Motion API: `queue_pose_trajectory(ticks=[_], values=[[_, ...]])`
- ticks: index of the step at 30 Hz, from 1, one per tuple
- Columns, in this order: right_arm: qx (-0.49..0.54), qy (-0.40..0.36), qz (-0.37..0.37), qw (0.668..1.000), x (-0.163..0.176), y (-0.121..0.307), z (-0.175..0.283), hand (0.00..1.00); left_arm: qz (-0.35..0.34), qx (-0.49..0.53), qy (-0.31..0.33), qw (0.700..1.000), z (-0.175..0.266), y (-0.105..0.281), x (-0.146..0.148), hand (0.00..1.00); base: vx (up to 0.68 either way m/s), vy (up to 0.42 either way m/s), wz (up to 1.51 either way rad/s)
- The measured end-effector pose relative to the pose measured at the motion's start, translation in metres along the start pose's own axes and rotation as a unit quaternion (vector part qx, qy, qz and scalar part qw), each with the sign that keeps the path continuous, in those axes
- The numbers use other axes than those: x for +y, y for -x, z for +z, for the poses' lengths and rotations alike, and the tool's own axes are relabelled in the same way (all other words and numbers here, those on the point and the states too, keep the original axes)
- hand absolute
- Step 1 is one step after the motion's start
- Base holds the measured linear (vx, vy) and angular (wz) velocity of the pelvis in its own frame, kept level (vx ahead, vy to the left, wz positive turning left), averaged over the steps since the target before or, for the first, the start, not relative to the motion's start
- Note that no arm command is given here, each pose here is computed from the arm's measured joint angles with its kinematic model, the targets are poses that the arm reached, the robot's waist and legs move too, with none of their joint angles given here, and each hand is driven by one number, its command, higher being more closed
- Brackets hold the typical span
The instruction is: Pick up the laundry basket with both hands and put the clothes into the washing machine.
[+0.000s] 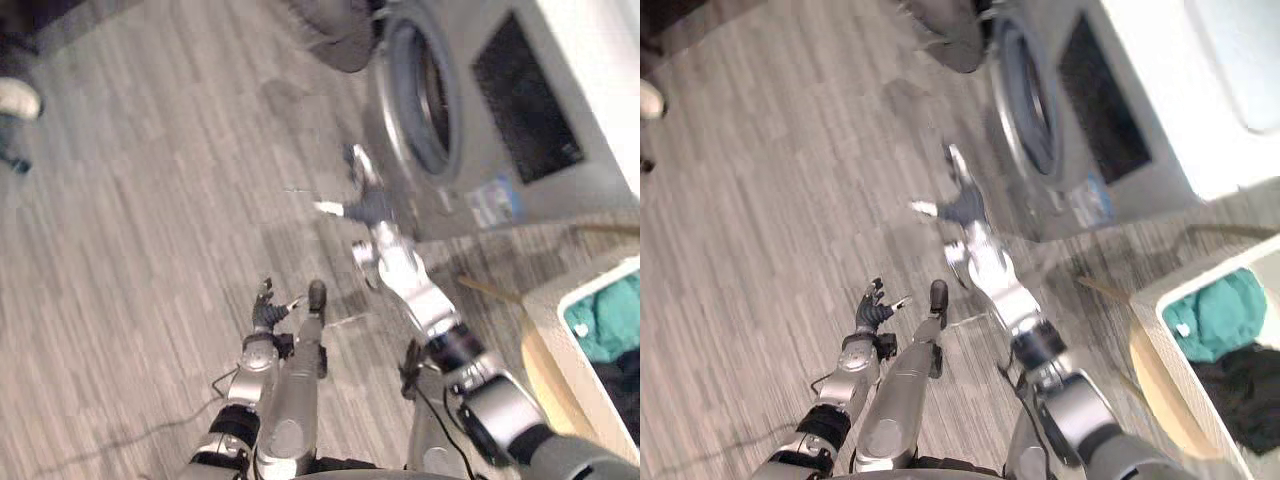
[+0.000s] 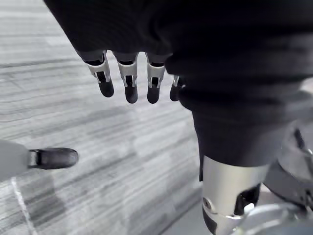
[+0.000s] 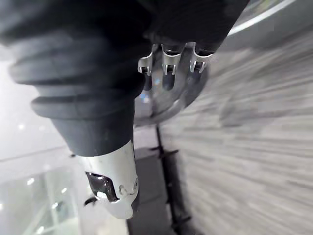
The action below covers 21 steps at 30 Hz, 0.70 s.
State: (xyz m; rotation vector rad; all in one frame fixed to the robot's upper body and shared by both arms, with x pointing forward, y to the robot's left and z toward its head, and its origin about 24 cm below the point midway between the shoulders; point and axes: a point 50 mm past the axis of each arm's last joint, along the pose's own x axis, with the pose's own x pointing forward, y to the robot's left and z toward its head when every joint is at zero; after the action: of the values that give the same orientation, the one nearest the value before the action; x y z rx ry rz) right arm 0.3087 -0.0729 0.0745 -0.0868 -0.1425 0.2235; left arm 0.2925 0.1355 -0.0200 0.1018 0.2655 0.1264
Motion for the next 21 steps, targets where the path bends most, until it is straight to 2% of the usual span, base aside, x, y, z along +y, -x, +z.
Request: queue_pose_trajectory(ticks=[5,7,10,12,15,18,21], values=[[0.094,0.015,-0.053,0.994,-0.032,0.028,-0.049,0.0,0.005,-0.047,-0.029,0.998,0.033,-0.017,0.008,0.0,-0.08,-0.012,-0.39],[0.13,0.026,-0.084,0.988,-0.049,0.043,-0.066,0.0,0.033,-0.081,-0.059,0.994,0.057,-0.03,0.032,0.0,-0.05,0.022,-0.28],[0.142,0.029,-0.116,0.983,-0.066,0.052,-0.071,0.0,0.09,-0.111,-0.069,0.987,0.088,-0.042,0.069,0.0,-0.06,0.009,-0.42],[0.136,0.023,-0.153,0.979,-0.081,0.062,-0.069,0.0,0.165,-0.153,-0.066,0.972,0.131,-0.049,0.11,0.0,-0.06,0.003,-0.58],[0.094,0.016,-0.184,0.978,-0.091,0.077,-0.052,0.0,0.24,-0.213,-0.073,0.944,0.185,-0.046,0.148,0.0,-0.03,-0.018,-0.35],[0.053,-0.006,-0.21,0.976,-0.093,0.086,-0.038,0.0,0.272,-0.242,-0.068,0.929,0.216,-0.041,0.161,0.0,-0.01,-0.036,-0.12],[0.023,-0.021,-0.229,0.973,-0.094,0.088,-0.026,0.0,0.275,-0.227,-0.065,0.932,0.215,-0.043,0.161,0.0,-0.01,-0.038,-0.04]])
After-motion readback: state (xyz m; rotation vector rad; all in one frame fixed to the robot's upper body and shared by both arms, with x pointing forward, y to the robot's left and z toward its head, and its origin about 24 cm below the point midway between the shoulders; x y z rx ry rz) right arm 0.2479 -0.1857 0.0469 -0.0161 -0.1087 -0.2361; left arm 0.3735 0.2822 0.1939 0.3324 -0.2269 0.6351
